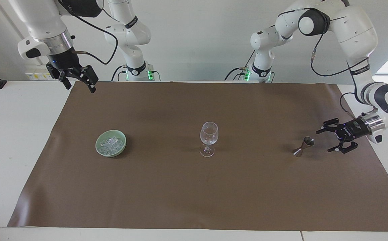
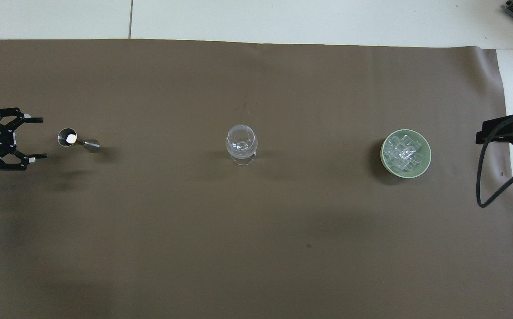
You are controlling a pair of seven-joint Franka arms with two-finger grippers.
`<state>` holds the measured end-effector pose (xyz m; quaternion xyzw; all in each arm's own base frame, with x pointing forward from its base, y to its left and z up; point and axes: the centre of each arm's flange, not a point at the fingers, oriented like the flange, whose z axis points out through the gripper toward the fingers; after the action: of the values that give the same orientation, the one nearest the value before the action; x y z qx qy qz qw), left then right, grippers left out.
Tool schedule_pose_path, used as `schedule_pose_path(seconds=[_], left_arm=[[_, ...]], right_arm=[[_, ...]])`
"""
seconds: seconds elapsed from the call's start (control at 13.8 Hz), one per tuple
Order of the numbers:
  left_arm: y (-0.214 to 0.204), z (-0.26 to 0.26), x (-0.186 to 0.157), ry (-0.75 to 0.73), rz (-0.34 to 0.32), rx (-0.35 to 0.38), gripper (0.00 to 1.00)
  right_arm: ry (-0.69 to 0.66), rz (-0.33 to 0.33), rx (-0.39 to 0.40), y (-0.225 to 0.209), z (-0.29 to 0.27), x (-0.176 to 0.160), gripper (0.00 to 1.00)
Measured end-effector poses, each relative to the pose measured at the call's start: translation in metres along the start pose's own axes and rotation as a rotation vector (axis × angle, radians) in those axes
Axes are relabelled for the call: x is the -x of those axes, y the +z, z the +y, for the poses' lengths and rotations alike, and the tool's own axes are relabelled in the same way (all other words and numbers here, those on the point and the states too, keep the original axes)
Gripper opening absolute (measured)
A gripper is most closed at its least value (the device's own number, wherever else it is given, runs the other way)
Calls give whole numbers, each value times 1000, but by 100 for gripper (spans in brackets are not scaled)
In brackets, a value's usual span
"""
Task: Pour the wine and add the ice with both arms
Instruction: 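Move the left gripper open toward the silver jigger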
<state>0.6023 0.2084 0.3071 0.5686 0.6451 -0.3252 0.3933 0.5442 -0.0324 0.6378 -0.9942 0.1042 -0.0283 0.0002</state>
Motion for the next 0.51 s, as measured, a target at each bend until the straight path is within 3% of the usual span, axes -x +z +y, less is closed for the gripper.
schedule_pose_path(seconds=[0.51], left_arm=[[44,-10,-54,-57,-91,-7,100]], right_arm=[[0,0,0,0,0,0,100]])
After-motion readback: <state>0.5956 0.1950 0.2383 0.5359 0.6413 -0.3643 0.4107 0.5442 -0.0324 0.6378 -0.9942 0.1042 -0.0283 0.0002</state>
